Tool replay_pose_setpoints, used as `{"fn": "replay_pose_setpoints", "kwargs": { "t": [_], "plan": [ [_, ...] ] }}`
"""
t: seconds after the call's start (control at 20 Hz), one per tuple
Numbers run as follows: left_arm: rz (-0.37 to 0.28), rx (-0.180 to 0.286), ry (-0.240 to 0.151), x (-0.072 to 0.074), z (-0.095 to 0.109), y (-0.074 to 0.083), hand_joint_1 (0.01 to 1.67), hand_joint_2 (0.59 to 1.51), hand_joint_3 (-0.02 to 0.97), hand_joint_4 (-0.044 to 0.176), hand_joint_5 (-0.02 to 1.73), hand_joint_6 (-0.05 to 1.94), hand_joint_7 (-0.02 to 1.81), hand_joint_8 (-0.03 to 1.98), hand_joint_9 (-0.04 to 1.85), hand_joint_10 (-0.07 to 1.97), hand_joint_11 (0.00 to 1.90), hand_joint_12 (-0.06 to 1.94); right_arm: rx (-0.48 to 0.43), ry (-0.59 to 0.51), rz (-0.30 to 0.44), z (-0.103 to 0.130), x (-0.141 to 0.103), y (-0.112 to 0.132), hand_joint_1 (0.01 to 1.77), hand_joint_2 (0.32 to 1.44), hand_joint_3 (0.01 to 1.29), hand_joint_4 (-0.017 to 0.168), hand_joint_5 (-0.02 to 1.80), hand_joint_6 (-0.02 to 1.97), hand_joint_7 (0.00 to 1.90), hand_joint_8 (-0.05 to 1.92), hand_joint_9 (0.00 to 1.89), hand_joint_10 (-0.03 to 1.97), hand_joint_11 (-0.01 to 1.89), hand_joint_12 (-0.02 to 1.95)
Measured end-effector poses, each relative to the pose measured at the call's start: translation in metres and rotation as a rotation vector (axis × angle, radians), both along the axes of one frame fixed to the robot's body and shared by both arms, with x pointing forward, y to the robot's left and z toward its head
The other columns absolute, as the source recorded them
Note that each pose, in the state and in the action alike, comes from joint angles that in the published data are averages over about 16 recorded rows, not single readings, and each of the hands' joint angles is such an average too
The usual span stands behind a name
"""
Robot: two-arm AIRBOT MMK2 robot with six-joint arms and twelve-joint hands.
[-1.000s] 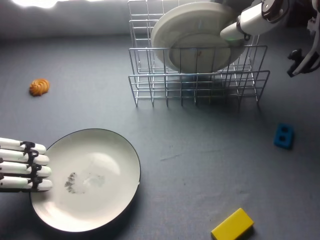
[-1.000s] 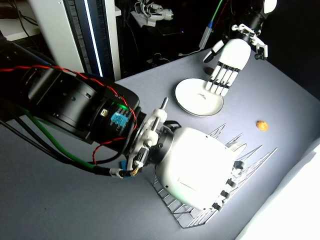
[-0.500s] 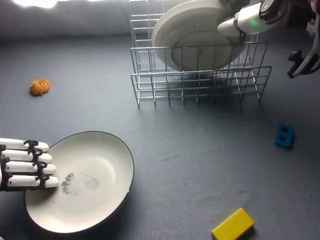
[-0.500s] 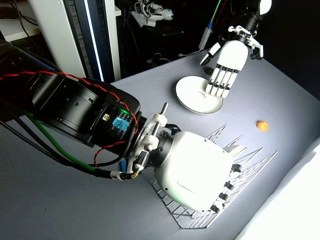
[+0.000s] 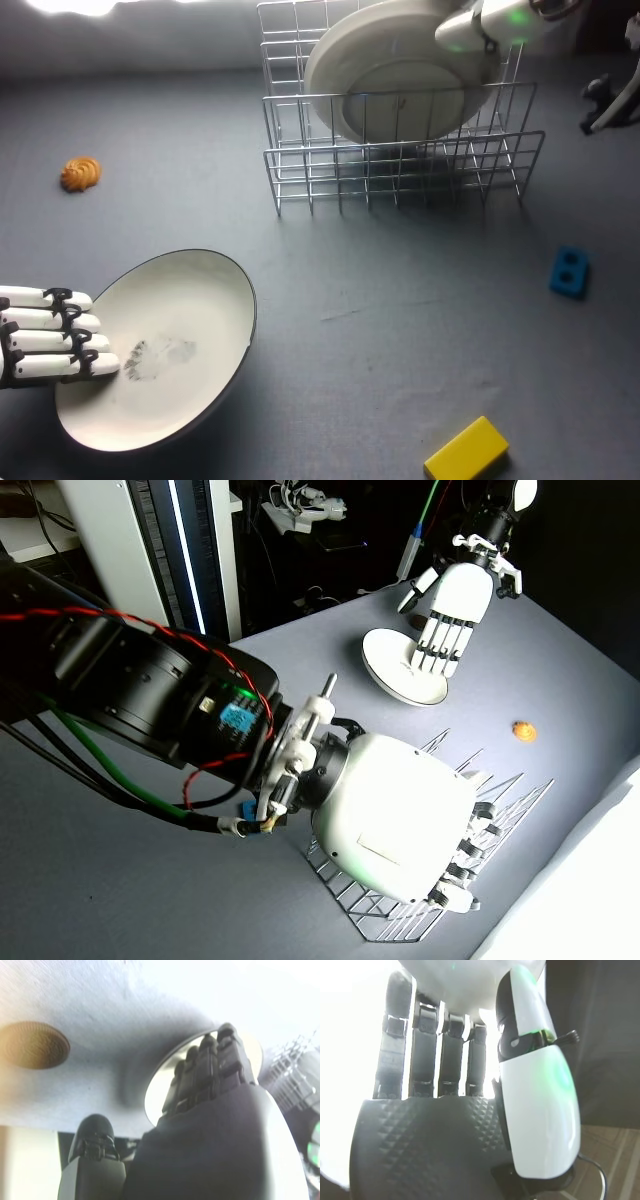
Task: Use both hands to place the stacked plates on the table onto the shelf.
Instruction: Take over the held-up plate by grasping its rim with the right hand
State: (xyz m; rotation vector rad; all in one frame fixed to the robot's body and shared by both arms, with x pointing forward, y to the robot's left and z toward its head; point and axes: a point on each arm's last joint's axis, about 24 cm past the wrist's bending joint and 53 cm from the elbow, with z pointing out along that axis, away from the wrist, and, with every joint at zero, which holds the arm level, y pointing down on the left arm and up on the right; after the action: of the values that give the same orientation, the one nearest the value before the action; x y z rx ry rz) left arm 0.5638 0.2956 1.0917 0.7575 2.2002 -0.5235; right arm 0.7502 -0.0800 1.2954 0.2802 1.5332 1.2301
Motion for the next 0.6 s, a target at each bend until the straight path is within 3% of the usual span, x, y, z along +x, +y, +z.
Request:
{"fn": "replay_pose_setpoints", "kwargs": {
  "t": [0.25,0.6],
  "plan": [
    [0.028,-0.006,0.017,-0.002,-0.003,0.0,0.02,1.165,0.015,-0.008,-0.01,-0.02,0.02,0.0,0.02,-0.01,0.01,-0.03,-0.089,-0.179,0.059,0.021,-0.035,0.028,1.13,1.07,0.02,-0.002,0.69,0.06,0.76,0.03,0.74,0.08,0.35,1.13],
    [0.074,-0.017,0.04,-0.005,-0.007,0.0,0.02,1.158,0.014,-0.01,-0.01,-0.03,0.01,0.0,0.02,-0.01,0.01,-0.03,-0.25,-0.45,0.198,0.016,-0.11,0.097,1.06,1.0,0.02,0.002,0.33,0.04,0.35,0.03,0.35,0.03,0.14,0.62]
  ]
}}
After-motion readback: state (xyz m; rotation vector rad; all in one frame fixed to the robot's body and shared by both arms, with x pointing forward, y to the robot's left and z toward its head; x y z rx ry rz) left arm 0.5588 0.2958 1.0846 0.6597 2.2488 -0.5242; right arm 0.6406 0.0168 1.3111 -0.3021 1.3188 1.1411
